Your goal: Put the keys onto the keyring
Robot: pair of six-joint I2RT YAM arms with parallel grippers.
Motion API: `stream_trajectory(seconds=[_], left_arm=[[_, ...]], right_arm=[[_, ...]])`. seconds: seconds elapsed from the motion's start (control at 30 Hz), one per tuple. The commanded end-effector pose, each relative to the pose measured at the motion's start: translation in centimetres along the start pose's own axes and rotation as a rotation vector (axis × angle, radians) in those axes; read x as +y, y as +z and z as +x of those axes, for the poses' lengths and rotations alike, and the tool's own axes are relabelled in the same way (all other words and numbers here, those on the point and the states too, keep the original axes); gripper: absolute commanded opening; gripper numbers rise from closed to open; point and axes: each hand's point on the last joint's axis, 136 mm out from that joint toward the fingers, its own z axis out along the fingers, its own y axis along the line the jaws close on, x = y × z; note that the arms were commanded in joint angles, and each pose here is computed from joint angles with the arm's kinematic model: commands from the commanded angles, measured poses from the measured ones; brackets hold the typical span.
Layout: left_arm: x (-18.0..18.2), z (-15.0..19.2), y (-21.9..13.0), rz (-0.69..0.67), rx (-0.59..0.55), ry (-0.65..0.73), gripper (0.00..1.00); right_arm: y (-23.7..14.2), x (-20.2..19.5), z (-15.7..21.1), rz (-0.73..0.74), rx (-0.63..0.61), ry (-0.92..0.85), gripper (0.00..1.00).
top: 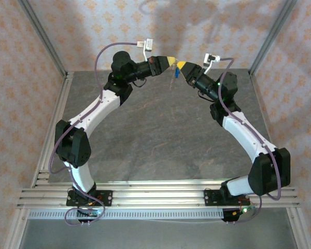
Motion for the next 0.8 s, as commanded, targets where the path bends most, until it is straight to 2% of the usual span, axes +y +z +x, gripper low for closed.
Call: stream_trajectory(seconds=[0.0, 0.4, 0.77], left_arm=[[-3.3, -1.0, -0.2, 0.073, -0.018, 0.065, 0.0], [-3.2, -1.2, -0.1, 0.07, -0.022, 0.064, 0.0], [-3.3, -1.3, -0.1, 0.069, -0.026, 0.069, 0.0]], right_arm=[[0.2, 2.4, -1.3, -0.085, -0.031, -0.034, 0.29], [-0.1, 1.8, -0.7, -0.089, -0.015, -0.022, 0.15], [-0.4, 1.5, 0.1, -0.087, 0.007, -0.011, 0.15]])
